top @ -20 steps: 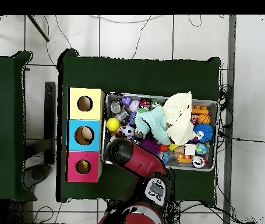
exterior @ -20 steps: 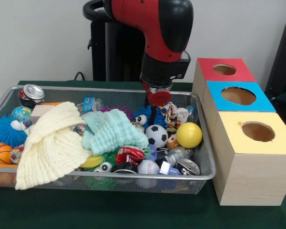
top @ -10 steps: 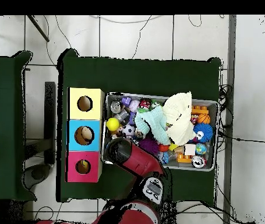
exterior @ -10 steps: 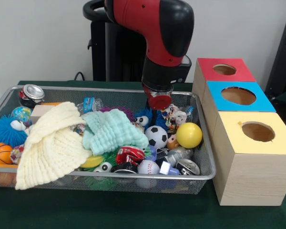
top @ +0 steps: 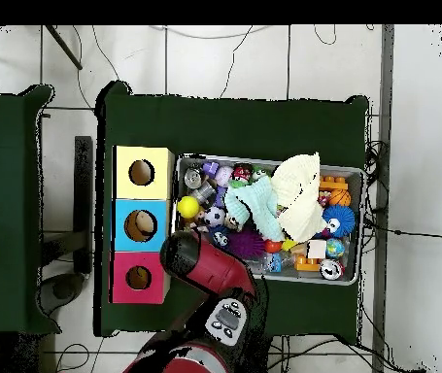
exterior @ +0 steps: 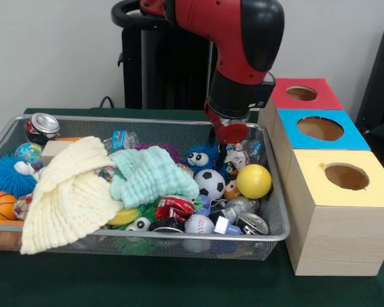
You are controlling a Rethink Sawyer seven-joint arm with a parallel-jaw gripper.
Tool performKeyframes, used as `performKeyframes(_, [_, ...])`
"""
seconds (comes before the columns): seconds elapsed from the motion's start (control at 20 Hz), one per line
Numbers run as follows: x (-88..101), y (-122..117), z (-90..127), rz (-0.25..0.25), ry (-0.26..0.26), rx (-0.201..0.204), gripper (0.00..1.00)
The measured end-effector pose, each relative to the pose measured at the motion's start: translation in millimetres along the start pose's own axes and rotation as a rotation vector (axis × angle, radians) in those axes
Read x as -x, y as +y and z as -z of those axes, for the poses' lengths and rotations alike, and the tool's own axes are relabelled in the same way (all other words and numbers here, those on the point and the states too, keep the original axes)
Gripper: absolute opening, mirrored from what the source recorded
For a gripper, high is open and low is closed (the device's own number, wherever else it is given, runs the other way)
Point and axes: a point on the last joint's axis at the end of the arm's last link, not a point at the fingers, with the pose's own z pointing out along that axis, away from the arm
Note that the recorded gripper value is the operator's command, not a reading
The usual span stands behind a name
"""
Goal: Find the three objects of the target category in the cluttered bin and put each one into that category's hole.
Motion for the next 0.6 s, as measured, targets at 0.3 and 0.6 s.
performKeyframes(0.3, [-4.7,0.0,7.4,0.013,-0.002,-0.007,1.00])
performKeyframes(0.6, [15.1,1.1,4.9,-0.022,0.002,-0.006,1.00])
